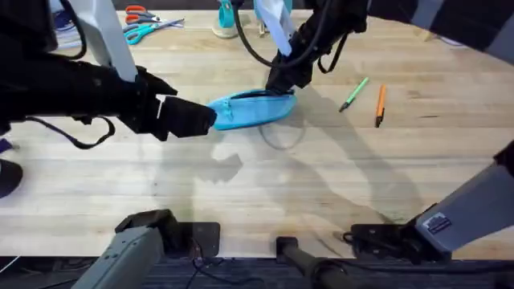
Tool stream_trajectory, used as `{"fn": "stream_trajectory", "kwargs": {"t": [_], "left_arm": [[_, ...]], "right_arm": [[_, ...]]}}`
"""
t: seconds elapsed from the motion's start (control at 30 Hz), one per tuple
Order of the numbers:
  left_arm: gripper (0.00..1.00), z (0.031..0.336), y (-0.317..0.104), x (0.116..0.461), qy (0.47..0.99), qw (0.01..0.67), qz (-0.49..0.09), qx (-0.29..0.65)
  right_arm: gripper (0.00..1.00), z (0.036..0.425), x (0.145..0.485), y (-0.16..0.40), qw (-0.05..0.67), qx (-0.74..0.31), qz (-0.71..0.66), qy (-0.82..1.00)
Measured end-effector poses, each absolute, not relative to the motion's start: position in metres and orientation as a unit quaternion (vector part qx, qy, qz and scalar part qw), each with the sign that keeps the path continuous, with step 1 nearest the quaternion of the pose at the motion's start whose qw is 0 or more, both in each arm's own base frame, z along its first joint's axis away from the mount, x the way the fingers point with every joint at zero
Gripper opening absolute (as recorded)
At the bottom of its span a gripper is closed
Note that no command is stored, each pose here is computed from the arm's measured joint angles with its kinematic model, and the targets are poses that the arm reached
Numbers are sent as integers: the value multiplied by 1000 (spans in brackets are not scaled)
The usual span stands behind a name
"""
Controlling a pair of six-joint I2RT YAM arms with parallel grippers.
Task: Unzip the bag, pick up the pens from the table one at a time and place them inside, then zip the bag closed.
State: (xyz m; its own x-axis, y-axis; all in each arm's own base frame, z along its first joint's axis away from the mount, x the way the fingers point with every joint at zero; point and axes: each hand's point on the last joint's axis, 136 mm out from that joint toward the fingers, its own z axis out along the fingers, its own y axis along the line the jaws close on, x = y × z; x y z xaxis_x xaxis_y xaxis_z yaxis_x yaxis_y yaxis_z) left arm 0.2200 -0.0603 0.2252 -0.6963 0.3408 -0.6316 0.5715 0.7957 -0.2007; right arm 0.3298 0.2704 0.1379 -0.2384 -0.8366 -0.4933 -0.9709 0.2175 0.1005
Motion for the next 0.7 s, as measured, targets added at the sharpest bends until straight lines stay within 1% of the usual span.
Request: {"fn": "stream_trajectory", "kwargs": {"t": [0.27,0.57,0.7], "left_arm": [[995,225,-60,220,900,296,-195,253],[995,225,-60,220,900,296,-195,253],[995,225,-60,220,900,296,-195,253]], "right_arm": [[30,104,330,272,129,-590,204,771],[30,98,330,272,122,-589,205,772],[118,98,330,272,122,-590,205,772]]}}
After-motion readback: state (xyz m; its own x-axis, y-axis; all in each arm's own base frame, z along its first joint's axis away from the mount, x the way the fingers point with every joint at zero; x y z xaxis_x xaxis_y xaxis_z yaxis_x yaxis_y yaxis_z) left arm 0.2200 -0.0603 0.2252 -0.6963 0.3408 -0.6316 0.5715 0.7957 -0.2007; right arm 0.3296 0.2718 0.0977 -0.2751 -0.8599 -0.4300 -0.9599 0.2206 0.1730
